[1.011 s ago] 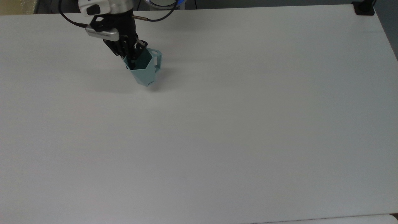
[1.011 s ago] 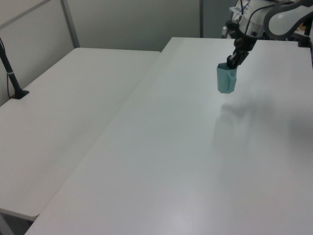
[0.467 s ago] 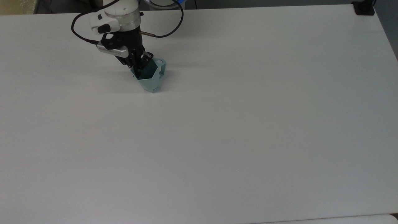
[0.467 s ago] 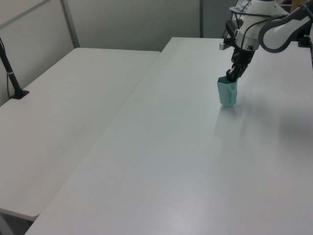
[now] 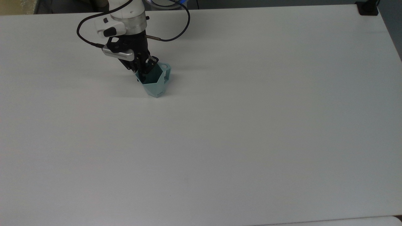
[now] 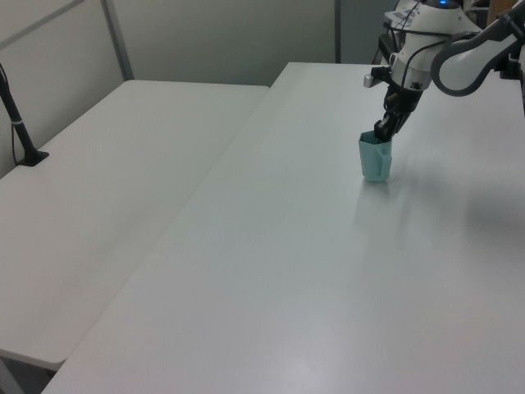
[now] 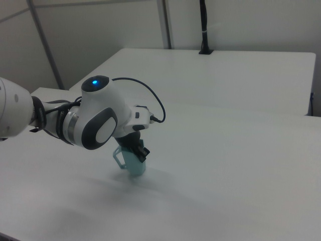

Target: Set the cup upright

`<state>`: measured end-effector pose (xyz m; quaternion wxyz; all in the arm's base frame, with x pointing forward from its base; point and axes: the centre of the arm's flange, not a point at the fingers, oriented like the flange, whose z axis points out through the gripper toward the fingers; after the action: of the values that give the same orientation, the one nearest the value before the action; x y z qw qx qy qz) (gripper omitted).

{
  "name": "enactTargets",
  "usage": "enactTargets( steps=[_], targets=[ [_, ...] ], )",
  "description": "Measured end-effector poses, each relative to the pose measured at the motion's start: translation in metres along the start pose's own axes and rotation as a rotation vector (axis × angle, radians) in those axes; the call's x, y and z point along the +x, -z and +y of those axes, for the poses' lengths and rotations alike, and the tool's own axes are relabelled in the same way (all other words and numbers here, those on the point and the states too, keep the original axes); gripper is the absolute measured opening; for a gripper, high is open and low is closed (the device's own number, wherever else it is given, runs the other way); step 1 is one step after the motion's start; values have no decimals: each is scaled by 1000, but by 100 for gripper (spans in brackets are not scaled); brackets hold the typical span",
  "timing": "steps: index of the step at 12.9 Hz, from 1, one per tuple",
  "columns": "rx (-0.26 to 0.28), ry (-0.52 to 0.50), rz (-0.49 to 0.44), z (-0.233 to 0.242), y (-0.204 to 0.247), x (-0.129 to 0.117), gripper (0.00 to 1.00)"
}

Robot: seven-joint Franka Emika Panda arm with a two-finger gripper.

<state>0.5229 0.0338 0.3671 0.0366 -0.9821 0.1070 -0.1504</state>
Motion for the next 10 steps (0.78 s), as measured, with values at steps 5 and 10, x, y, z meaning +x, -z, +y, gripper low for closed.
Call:
enactTargets(
  steps=[5,10],
  targets=[
    [1,-7,1,-1,0,1,26],
    [-6,-23,-42,-7,26,21,75]
  ],
)
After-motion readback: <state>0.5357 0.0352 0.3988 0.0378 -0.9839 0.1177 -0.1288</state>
